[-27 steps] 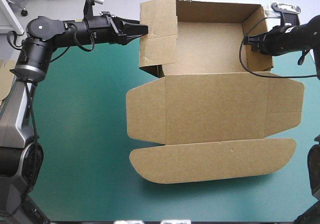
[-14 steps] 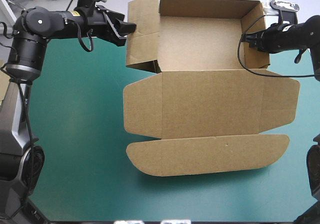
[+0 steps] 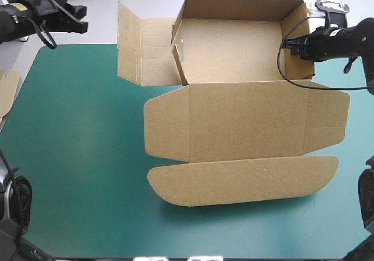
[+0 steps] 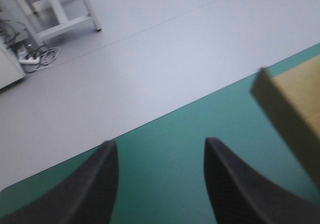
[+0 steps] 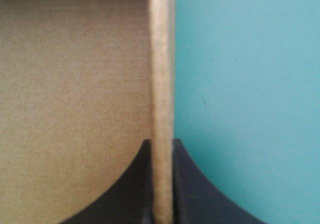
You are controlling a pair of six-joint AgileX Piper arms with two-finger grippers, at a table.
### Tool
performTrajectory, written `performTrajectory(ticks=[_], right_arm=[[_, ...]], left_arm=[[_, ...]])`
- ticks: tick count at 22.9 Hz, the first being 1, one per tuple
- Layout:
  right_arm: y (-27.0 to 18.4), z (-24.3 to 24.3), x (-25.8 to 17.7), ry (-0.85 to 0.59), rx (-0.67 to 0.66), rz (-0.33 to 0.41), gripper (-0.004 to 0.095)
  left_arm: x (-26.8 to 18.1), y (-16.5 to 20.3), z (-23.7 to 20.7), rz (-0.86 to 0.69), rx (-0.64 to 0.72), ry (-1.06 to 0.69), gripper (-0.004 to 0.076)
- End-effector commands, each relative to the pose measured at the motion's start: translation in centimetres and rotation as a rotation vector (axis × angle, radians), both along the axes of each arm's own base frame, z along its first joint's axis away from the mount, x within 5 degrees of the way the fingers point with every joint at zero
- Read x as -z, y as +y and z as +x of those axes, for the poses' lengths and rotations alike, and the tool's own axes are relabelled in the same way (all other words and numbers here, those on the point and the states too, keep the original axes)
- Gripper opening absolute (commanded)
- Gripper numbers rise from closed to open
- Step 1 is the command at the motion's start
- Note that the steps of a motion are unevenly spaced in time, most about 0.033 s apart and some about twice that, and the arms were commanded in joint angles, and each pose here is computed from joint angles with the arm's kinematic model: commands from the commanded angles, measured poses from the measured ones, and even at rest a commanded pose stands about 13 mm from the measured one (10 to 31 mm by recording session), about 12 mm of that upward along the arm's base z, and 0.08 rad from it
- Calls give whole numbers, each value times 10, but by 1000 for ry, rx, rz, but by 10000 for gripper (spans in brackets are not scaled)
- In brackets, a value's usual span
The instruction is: Fold the box
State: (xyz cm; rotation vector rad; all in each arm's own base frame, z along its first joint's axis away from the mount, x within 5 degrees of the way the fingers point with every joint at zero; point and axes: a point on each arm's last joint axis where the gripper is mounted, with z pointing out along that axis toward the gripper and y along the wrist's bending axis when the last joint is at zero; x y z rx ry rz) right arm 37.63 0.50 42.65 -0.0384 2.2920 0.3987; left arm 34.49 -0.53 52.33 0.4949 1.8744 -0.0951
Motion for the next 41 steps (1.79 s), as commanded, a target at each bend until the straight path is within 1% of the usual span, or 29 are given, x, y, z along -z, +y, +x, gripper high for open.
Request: performTrajectory(ticks=[1,5,8,9,10,12,14,15,16,17,18,19,20,21,22,24,26,29,34,41], right_arm=[[4,-12,-32,-138,10,74,-30],[7,-13,-34,-151,-13,109,-30],[10,-13,-35,-154,-34,136,-30],[10,-13,-36,-154,-35,140,-30],[12,-14,-36,-155,-52,150,-30],[12,-14,-36,-153,-54,153,-30],[12,-14,-36,-151,-56,153,-30],[13,-14,-36,-147,-59,156,-30],[13,-15,-36,-145,-63,156,-30],[13,-15,-36,-143,-66,157,-32],[13,-15,-36,-143,-66,157,-32],[13,-15,-36,-143,-66,157,-32],[13,-15,-36,-143,-66,157,-32],[13,-15,-36,-143,-66,157,-32],[13,-15,-36,-143,-66,157,-32],[13,-15,-36,-143,-66,157,-32],[13,-15,-35,-143,-65,155,-32],[13,-15,-35,-143,-65,153,-32],[13,-15,-35,-142,-64,149,-32],[12,-15,-35,-141,-61,137,-32]], left_arm=[[-19,21,-15,-14,-107,-109,379],[4,48,-2,-49,-193,-66,380],[36,62,12,-92,-250,-16,380],[45,65,16,-125,-258,0,380],[73,70,24,-199,-279,48,380],[100,72,31,-253,-299,97,380],[130,71,35,-340,-305,170,379],[158,67,39,-421,-283,244,379],[168,65,40,-452,-270,269,379],[189,59,42,-528,-232,335,374],[202,54,44,-607,-190,391,360],[208,51,45,-642,-157,420,354],[214,44,45,-701,-76,461,337],[217,41,46,-731,-45,479,330],[213,35,45,-795,39,485,320],[206,29,43,-868,130,464,320],[202,24,40,-890,205,472,320],[201,11,38,-890,267,501,320],[193,-15,39,-944,345,478,320],[176,-25,38,-1073,460,404,304]])
